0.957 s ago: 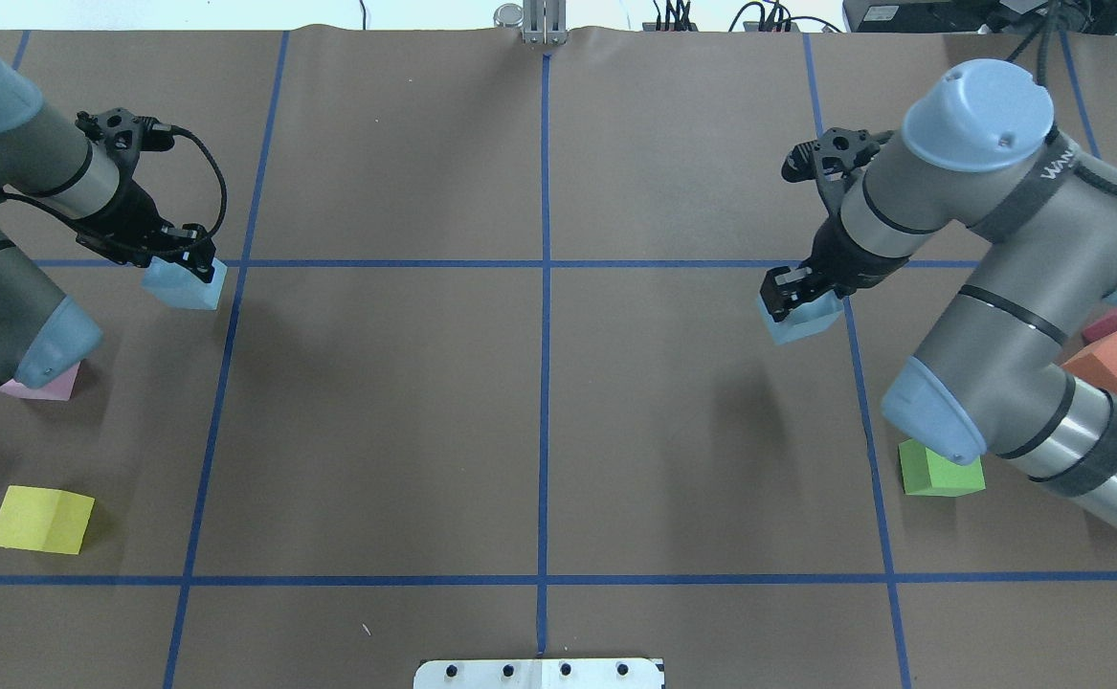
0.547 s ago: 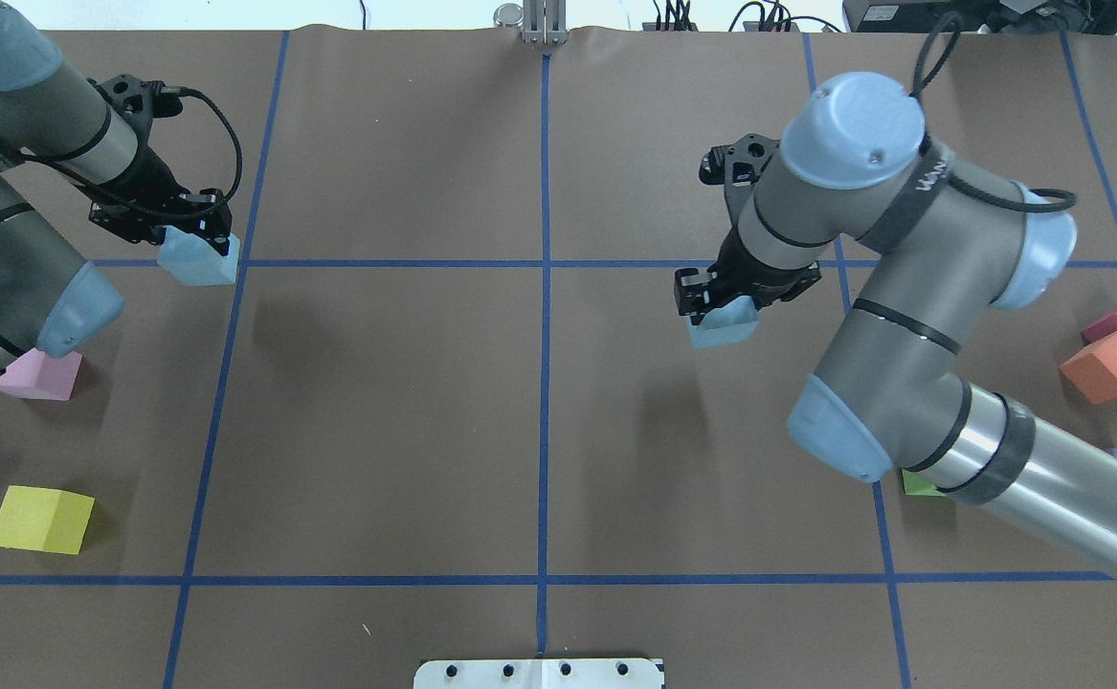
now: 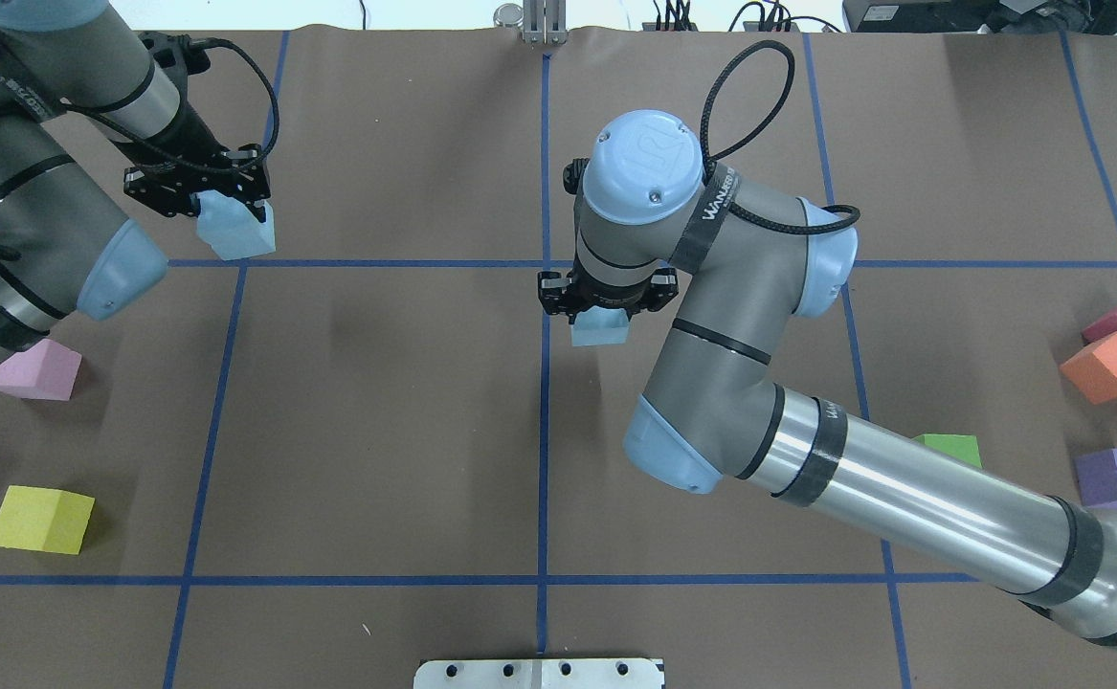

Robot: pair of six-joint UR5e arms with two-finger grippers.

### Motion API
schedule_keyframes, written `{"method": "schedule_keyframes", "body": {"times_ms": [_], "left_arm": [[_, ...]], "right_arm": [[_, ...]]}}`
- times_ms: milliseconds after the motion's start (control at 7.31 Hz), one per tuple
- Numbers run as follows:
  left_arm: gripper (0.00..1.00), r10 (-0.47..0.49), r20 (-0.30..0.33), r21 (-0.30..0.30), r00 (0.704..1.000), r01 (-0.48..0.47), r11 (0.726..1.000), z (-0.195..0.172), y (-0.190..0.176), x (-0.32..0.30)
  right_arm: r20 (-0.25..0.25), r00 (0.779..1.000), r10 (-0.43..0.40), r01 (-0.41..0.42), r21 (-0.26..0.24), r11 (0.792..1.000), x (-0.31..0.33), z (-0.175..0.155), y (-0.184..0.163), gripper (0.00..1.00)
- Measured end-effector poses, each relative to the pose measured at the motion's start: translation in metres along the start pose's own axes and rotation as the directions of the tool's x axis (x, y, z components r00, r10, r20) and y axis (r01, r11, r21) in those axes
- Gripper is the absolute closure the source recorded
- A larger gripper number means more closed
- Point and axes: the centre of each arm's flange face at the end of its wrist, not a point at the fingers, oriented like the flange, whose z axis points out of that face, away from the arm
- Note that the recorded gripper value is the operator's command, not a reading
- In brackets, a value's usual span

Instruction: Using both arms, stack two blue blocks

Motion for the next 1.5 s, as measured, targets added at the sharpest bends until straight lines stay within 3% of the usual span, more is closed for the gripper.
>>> {"method": "schedule_keyframes", "body": {"times_ms": [274, 547, 821, 1231, 1504], "left_arm": [[0.48, -0.015, 0.000, -0.001, 1.000, 0.015, 1.000, -0.004, 0.000, 0.007], [0.48, -0.022, -0.005, 0.002, 1.000, 0.022, 1.000, -0.008, 0.001, 0.011], [0.48, -0.021, -0.009, 0.004, 1.000, 0.021, 1.000, -0.010, 0.003, 0.013], [0.48, -0.060, -0.026, 0.010, 0.998, 0.061, 0.998, -0.018, 0.005, 0.029], [0.48, -0.083, -0.049, 0.004, 0.995, 0.083, 0.997, -0.023, 0.014, 0.065]], "right_arm": [[0.021, 1.000, 0.023, -0.024, 0.026, 0.999, -0.031, 0.027, -0.009, 0.36], [0.012, 1.000, 0.014, -0.015, 0.020, 1.000, -0.043, 0.041, -0.003, 0.34], [0.004, 1.000, 0.007, -0.007, 0.008, 1.000, -0.045, 0.049, 0.004, 0.00], [0.010, 1.000, 0.013, -0.013, 0.014, 1.000, -0.043, 0.044, -0.001, 0.00], [0.043, 0.999, 0.033, -0.033, 0.016, 0.999, -0.031, 0.019, -0.022, 0.00]]}}
